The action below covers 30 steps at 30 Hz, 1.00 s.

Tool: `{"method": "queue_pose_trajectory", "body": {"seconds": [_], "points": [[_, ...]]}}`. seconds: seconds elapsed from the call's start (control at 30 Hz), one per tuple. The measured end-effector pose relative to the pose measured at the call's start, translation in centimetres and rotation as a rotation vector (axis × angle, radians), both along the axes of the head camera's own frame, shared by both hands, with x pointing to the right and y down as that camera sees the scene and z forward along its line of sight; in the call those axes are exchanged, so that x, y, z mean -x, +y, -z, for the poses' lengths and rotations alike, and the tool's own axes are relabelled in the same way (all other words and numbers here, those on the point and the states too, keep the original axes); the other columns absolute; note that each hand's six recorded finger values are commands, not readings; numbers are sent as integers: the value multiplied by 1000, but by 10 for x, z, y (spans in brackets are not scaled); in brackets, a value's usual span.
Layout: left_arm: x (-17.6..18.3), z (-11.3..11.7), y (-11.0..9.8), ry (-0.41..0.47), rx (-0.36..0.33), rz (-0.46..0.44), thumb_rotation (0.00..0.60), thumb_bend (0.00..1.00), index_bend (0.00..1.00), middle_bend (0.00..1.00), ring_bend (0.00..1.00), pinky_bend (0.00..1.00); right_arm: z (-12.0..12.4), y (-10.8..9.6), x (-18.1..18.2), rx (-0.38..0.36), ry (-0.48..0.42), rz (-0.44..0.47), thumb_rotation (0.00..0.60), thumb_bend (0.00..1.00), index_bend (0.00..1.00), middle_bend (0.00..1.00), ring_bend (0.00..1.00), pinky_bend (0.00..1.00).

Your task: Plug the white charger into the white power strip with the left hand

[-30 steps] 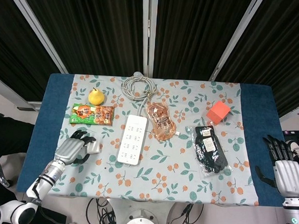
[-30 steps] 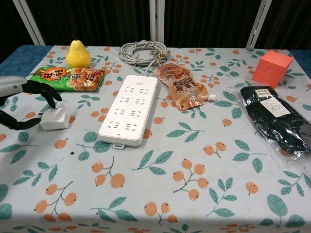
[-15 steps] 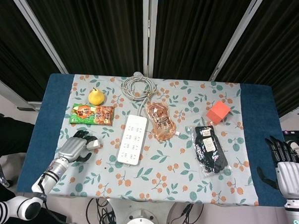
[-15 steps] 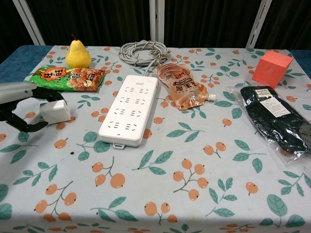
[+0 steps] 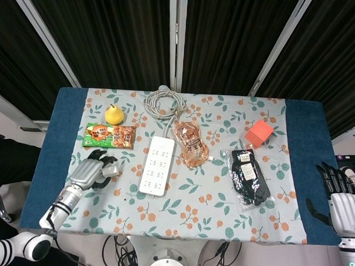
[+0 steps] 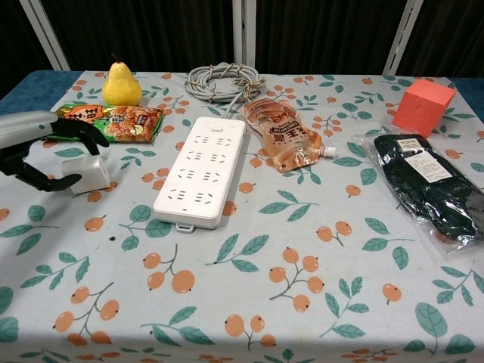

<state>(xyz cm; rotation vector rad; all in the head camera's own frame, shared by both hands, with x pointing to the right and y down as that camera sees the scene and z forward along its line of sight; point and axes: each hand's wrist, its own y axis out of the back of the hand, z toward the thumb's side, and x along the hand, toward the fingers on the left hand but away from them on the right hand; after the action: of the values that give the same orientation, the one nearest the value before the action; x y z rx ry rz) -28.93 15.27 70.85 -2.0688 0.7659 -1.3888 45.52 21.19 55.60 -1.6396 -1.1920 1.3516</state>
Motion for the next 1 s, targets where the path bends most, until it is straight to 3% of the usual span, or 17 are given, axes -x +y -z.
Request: {"method": "queue_pose_trajectory", "body": {"seconds": [0.13,0.27,0.57,1.0], "points": [[-6,-2,-5,-18,-13,-26,600,315,261,268,58,24,1,0,1,-4,0,4,600,275,0,0,0,0],[-12,-3,-11,-52,-24,-42,600,285,304,330,128,46,2,0,-1,-4,1,0,600,274,0,0,0,0],[-13,-6,-14,-138,-25,3,600,281,359,368,182,73,1,2,-5,-1,1,-8,600,274,0,0,0,0],[-29,-12,-10,-135,-29,9,600,295,387,398,209,107,-2,0,-4,7,-1,-5,600,274,0,0,0,0]]}}
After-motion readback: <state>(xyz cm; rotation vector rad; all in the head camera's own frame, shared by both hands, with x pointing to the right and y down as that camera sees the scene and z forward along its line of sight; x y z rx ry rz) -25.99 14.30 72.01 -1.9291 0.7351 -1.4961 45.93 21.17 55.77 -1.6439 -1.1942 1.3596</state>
